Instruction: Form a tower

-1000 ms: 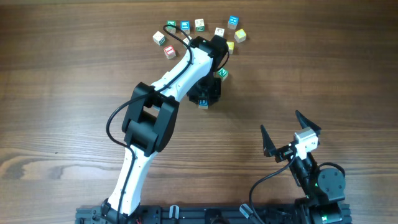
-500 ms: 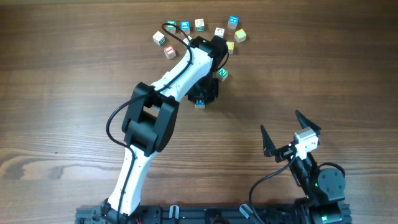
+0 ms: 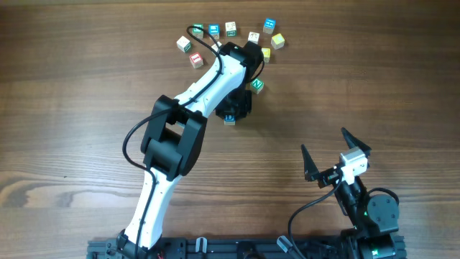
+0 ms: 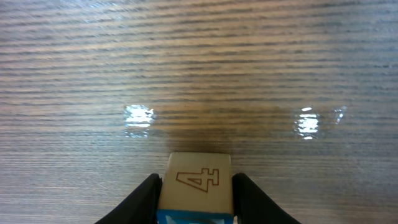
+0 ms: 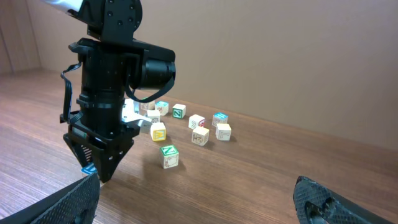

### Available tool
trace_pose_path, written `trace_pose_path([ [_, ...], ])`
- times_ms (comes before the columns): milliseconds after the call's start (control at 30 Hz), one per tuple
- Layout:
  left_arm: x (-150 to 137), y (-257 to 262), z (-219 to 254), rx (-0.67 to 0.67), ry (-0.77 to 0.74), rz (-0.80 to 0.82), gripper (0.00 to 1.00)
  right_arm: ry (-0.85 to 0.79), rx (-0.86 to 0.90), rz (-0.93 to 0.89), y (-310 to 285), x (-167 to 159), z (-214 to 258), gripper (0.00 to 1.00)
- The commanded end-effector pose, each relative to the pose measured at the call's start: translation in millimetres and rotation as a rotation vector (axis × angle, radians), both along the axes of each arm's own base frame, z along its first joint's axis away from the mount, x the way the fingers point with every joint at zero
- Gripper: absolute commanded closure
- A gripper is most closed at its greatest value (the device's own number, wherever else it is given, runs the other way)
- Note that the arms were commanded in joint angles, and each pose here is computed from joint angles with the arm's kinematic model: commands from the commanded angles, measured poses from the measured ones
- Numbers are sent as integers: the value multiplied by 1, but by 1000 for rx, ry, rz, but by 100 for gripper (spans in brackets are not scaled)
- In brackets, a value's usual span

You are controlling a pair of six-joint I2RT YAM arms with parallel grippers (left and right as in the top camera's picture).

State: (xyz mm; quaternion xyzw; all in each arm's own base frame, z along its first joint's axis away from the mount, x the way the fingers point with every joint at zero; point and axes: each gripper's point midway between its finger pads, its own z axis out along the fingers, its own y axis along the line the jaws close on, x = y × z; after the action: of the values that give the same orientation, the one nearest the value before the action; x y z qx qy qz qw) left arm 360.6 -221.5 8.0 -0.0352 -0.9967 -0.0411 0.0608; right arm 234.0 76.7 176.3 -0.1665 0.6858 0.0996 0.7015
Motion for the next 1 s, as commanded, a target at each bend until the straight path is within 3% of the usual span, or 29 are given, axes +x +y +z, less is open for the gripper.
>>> trace_pose_path([
  [0,0,9,-6,44,1,8,62,-11,-6,-3,0,0,2,0],
  [100,0,9,-6,44,1,8,52,-11,-6,-4,0,0,2,0],
  [133,0,9,-6,44,1,8,43,-11,-6,-4,0,0,2,0],
  [200,0,9,-6,44,0,8,14,-11,-6,-4,0,0,2,0],
  [367,6,9,-3,33,-15,7,2,-12,-6,-4,0,0,2,0],
  [700,101,48,111,-137,-358,158,1,-11,-6,-3,0,0,2,0],
  [800,120,86,105,-127,-371,247,27,-11,-6,-4,0,0,2,0],
  [967,120,112,80,-97,-314,311,32,-11,-6,-3,0,0,2,0],
])
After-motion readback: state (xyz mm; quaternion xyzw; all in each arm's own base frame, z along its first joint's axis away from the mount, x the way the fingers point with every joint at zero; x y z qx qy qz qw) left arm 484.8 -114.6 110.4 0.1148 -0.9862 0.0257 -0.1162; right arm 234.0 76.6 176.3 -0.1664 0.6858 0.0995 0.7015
